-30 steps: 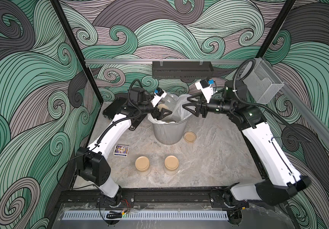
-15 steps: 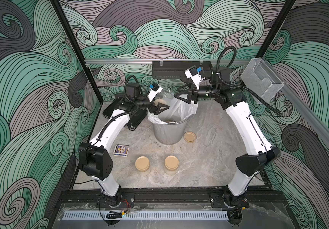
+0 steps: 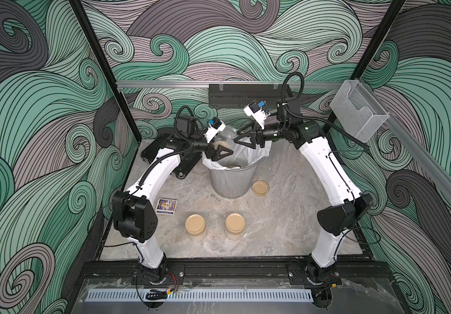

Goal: Empty moldy rice from jars
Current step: Pour the moldy rice from the jar into the trash bin.

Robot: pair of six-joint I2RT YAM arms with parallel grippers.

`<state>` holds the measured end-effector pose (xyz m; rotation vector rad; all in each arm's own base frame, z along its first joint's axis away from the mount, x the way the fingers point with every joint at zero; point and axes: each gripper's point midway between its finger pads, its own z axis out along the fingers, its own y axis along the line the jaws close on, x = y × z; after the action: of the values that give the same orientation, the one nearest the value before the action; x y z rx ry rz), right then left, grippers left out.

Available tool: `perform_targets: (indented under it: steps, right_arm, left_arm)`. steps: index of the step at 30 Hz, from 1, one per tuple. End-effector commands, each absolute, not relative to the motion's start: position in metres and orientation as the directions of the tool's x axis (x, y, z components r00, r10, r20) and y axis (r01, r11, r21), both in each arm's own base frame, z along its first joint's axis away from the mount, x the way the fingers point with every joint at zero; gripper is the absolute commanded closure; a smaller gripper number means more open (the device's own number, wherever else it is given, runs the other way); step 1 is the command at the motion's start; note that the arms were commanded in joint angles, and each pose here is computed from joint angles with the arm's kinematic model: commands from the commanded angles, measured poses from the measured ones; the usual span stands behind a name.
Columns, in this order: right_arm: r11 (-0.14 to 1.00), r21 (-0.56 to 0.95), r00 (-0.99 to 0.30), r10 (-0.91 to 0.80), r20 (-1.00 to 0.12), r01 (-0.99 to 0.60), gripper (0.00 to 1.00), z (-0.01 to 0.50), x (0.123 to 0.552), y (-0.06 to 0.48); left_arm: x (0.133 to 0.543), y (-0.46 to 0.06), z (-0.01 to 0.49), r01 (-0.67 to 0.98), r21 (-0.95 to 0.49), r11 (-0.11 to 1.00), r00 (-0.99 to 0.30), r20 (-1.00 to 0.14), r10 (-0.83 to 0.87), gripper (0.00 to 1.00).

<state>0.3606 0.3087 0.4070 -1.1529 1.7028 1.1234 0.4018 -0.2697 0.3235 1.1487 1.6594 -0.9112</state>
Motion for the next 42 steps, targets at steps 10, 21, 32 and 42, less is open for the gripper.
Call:
perform_targets:
  steps: [10, 21, 32, 42]
  right_arm:
    - [0.231, 0.215, -0.287, -0.354, -0.89, -0.949, 0.42, 0.37, 0.367, 0.311]
    - [0.184, 0.299, -0.345, -0.327, -0.88, -0.936, 0.49, 0.379, 0.359, 0.313]
    - [0.183, 0.302, -0.35, -0.361, -0.864, -0.936, 0.8, 0.365, 0.365, 0.329]
    - [0.231, 0.298, -0.365, -0.353, -0.862, -0.926, 1.0, 0.368, 0.375, 0.33]
  left_arm:
    - [0.381, -0.298, 0.335, 0.981, -0.012, 0.192, -0.08, -0.933, 0.35, 0.69]
    - [0.393, -0.299, 0.352, 0.973, 0.059, 0.223, -0.018, -0.945, 0.326, 0.69]
    - [0.393, -0.301, 0.374, 0.97, 0.13, 0.207, 0.062, -0.95, 0.307, 0.63]
    - [0.398, -0.284, 0.368, 0.93, 0.177, 0.322, 0.053, -0.932, 0.358, 0.02]
